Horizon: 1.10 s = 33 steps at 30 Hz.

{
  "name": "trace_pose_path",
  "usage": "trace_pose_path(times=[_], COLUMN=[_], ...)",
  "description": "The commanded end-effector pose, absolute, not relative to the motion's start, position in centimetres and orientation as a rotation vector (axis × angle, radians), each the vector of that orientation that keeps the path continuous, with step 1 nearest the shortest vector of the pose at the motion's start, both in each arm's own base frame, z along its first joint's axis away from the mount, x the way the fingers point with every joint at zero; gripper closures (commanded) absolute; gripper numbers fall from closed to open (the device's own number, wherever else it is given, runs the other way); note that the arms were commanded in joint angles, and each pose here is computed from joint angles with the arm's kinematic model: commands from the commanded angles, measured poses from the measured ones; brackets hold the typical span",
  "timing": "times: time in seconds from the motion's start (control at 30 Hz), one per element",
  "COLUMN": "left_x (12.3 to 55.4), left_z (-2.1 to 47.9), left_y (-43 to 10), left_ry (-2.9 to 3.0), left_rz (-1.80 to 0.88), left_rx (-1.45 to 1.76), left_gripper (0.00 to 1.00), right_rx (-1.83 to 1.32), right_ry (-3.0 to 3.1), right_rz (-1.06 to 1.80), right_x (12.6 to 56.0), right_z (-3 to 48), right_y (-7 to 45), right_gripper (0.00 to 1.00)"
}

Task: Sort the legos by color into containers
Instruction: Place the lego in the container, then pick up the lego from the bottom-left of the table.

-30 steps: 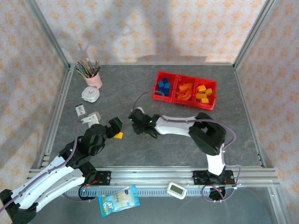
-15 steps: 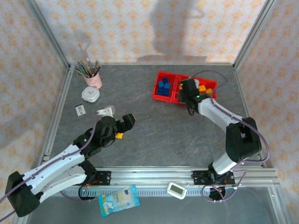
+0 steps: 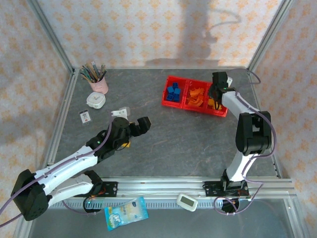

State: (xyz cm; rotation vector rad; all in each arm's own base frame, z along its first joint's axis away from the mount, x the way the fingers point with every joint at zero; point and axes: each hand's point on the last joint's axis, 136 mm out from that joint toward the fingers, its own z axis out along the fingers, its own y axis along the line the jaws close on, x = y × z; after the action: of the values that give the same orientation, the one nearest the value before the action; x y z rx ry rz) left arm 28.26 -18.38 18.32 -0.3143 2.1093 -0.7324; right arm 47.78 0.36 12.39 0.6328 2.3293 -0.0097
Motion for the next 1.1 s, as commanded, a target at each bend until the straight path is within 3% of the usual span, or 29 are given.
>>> trace_pose_path(times=[0.0,0.23,0.73,1.07], left_x=[29.1,28.7,23.7,21.0], left_z=[20.4,20.4,19.7,19.5], left_y=[-18.6,-16.8,-8.5,-4.8], left_ry=[2.045,2.034,2.035,2.006], left_rz=[-0.763,-0.713,-0.482,-0.407], left_rx=[-0.310,-0.356,-0.577,-0.687], left_gripper=[0.01,0.01,0.01,0.01], right_rx=[0.617,0.504,-0.403,-0.847], right_ry=[2.318,2.309,2.394,2.348], right_rz=[0.010,0.097,0.455,0.576], right_x=[48.3,46.4,32.4,24.9], right_z=[13.7,16.2,13.3,9.4], right_y=[0.6,4.7,28.9,41.0], right_gripper=[0.50,0.40,0.24,0.21])
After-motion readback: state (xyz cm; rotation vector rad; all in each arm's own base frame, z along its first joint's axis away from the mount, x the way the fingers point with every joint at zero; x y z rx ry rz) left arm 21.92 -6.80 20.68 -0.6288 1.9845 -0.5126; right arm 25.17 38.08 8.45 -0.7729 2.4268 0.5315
